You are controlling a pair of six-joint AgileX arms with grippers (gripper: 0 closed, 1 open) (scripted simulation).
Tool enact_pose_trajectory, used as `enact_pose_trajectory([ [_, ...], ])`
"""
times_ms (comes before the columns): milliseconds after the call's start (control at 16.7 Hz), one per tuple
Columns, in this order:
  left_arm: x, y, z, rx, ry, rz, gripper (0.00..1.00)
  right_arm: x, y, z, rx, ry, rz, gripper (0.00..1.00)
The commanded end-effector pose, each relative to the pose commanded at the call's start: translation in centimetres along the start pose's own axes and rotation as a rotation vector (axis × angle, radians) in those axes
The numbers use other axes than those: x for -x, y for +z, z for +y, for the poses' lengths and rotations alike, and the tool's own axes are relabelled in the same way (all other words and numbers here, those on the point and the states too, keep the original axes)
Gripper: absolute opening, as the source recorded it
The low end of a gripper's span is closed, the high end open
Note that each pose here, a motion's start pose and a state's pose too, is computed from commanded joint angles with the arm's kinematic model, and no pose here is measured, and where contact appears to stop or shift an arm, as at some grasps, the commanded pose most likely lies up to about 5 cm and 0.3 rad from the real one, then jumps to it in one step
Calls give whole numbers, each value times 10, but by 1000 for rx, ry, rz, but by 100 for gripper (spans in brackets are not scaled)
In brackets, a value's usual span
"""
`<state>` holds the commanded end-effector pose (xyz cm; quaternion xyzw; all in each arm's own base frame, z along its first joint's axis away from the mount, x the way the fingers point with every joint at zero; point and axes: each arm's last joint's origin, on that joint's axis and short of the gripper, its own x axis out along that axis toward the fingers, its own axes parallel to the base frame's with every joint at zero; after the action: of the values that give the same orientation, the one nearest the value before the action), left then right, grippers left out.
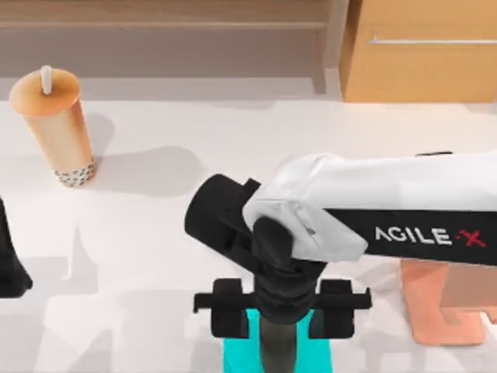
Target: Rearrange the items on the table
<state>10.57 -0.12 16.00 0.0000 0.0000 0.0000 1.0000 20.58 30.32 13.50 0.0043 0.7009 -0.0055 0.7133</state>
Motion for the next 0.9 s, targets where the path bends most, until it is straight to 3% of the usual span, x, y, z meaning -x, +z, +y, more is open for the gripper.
enact_pose_trajectory([
  [600, 0, 0, 0, 0, 0, 0, 100, 1, 1, 0, -1, 1, -1, 100],
  [900, 0, 0, 0, 0, 0, 0, 100, 16, 47, -14, 36, 12, -44, 100],
])
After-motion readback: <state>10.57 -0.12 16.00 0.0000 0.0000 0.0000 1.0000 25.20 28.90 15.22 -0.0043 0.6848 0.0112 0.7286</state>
